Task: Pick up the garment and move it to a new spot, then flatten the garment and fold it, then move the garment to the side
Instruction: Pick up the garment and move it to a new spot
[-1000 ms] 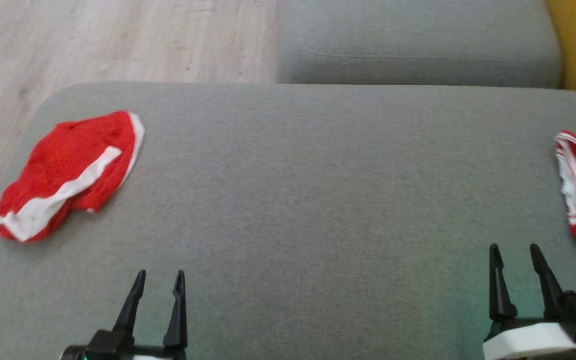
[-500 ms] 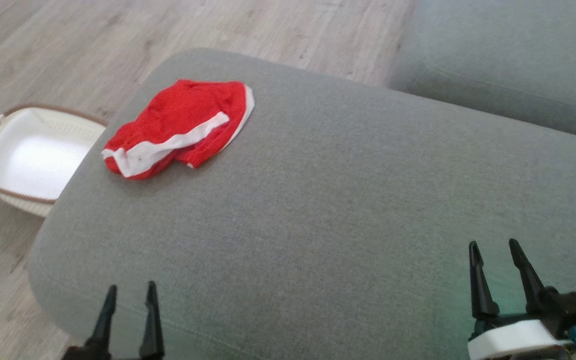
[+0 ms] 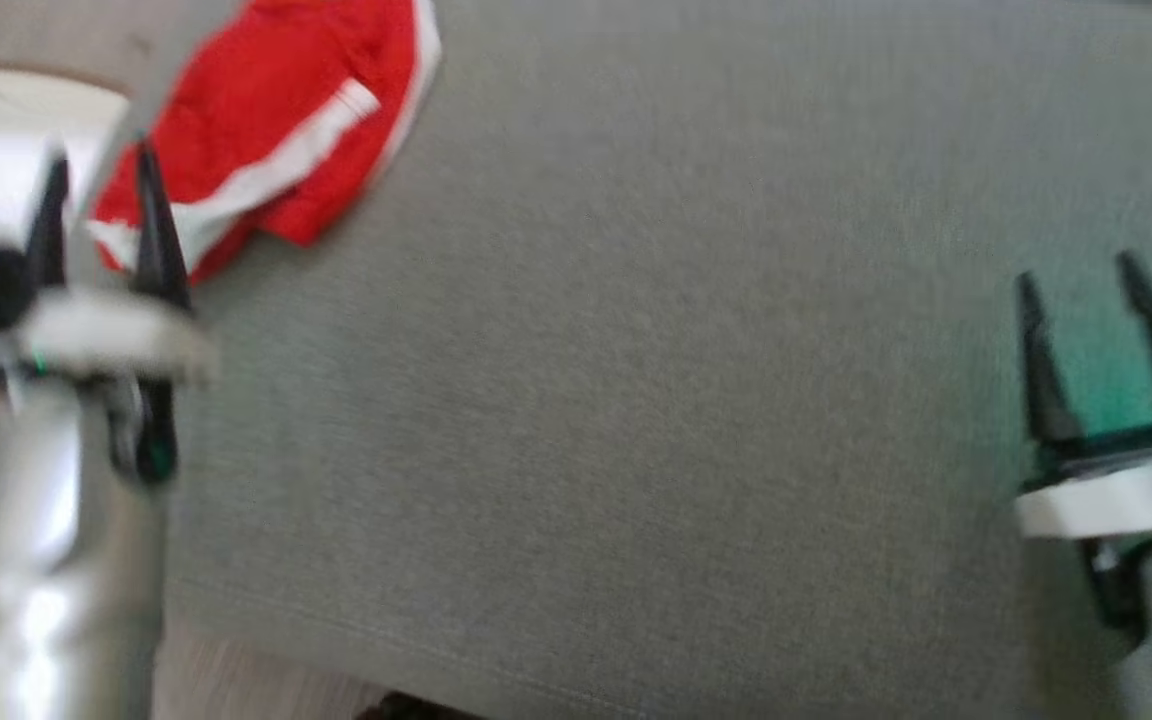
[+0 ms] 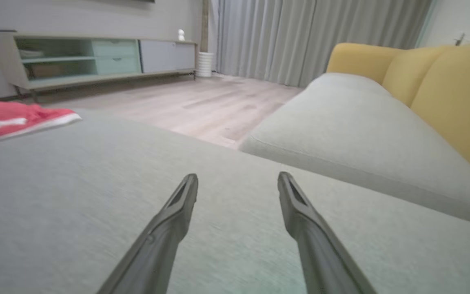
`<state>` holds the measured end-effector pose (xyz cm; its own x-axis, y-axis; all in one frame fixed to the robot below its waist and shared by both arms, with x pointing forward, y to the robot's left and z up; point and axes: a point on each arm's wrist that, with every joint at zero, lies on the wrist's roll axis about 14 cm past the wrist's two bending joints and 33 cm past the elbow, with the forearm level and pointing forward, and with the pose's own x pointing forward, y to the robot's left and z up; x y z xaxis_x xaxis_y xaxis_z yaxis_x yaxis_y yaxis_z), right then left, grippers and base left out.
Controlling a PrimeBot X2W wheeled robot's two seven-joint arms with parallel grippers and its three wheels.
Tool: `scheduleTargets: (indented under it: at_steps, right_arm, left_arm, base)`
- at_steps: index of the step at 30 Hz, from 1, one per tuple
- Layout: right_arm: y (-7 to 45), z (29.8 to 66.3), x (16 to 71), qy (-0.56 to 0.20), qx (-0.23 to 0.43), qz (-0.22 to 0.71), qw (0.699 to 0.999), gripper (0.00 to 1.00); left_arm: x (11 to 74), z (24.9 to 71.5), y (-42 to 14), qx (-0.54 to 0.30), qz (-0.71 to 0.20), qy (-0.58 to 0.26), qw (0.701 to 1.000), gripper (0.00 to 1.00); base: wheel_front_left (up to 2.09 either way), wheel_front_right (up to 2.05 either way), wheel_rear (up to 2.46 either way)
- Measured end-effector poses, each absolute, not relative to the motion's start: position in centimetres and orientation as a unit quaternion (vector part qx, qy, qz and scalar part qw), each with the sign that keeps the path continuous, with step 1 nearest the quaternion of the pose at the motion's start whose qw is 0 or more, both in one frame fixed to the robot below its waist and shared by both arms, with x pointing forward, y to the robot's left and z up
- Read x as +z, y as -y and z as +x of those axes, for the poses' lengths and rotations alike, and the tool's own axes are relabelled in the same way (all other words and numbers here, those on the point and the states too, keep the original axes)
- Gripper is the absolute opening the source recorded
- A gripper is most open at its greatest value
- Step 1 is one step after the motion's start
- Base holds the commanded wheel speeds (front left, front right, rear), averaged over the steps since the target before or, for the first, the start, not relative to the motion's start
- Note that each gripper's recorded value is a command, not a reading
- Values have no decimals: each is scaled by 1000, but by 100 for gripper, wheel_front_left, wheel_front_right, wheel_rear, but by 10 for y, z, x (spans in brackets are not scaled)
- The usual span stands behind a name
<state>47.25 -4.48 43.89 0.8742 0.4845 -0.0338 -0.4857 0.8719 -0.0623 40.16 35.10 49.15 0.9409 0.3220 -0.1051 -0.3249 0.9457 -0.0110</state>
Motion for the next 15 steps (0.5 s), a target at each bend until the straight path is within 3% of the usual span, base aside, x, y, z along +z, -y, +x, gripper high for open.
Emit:
scheduleTargets:
  at_steps: [5,11,15]
  right_arm:
    - [76,488,389,-60,233,-55,969,100]
    - [86,493,381,-61,220,-46,972,100]
    - [102,491,381,-66,201,-48,976,100]
  left_arm:
    - [458,485,-358,160,-31,-131,978,100]
    - [353,475,-359,204,-49,-310,927,100]
    - [341,489,-355,194,-41,-351,915,100]
  base:
    - [0,0,0]
    - [0,0,0]
    - [0,0,0]
